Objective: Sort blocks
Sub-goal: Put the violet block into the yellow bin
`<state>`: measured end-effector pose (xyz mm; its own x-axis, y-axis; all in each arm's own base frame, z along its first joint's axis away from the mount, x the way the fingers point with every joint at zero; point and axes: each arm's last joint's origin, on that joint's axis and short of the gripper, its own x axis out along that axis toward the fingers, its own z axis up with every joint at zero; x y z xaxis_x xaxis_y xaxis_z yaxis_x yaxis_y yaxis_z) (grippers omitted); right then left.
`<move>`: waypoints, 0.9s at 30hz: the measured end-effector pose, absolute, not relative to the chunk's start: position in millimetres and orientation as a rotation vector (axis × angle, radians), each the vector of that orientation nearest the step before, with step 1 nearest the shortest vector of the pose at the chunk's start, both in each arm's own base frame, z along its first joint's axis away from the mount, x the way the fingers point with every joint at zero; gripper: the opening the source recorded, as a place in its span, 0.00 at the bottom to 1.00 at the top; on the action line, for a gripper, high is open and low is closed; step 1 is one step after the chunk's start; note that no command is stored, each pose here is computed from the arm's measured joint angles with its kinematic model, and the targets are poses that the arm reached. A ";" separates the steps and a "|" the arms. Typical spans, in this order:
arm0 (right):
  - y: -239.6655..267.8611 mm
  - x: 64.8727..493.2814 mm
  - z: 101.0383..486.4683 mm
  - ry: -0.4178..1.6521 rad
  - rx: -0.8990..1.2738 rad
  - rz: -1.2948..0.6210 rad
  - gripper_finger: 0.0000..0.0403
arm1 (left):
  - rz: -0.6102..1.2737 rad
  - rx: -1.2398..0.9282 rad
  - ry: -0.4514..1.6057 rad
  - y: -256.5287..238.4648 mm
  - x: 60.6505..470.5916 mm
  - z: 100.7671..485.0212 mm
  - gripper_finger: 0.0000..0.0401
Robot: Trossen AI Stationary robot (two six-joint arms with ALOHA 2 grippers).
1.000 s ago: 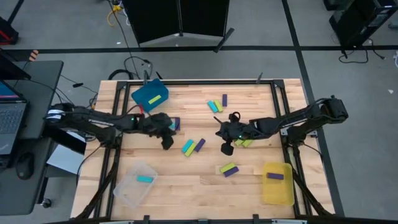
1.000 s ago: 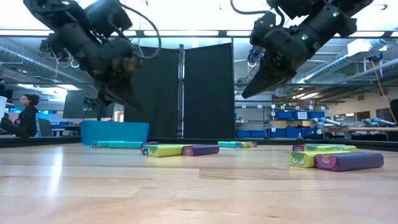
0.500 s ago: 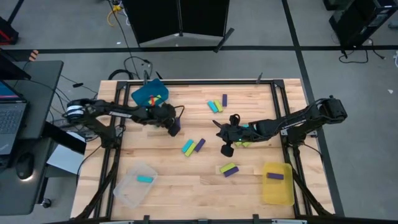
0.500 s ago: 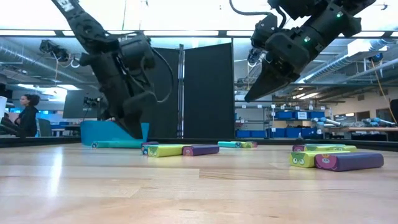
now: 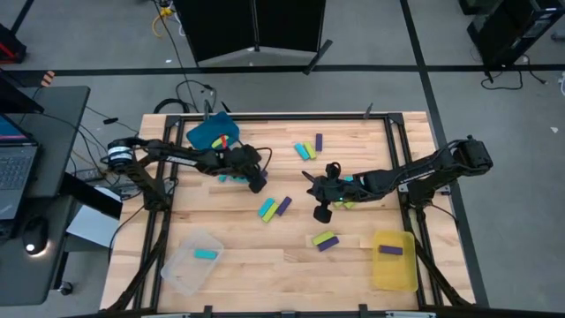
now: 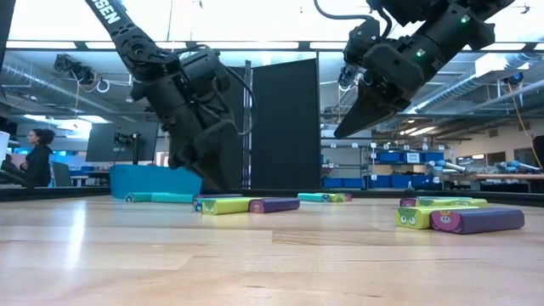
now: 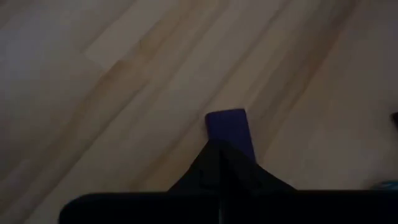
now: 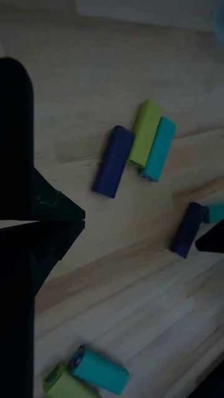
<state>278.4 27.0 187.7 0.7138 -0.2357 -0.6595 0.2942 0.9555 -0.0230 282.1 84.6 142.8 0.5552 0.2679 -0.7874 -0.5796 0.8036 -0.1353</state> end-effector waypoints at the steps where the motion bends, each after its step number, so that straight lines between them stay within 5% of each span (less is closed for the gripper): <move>1: 27.0 278.4 187.7 0.718 0.086 -0.294 0.02 | 0.512 -0.405 0.835 84.7 282.8 143.3 0.02; 11: 27.0 278.2 187.6 0.721 0.085 -0.294 0.02 | 0.397 -0.430 0.824 76.5 284.4 149.6 0.28; 18: 27.0 278.3 187.6 0.720 0.085 -0.294 0.02 | 0.479 -0.369 0.868 69.8 282.4 146.0 0.47; 27: 27.0 278.4 187.7 0.720 0.079 -0.291 0.02 | 0.496 -0.366 0.927 66.0 278.2 142.4 0.57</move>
<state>278.4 27.0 187.7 0.7136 -0.2354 -0.6598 0.2894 0.9568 -0.0284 278.2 66.0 142.4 0.5018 0.2468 -0.8290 -0.5529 0.8286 -0.0879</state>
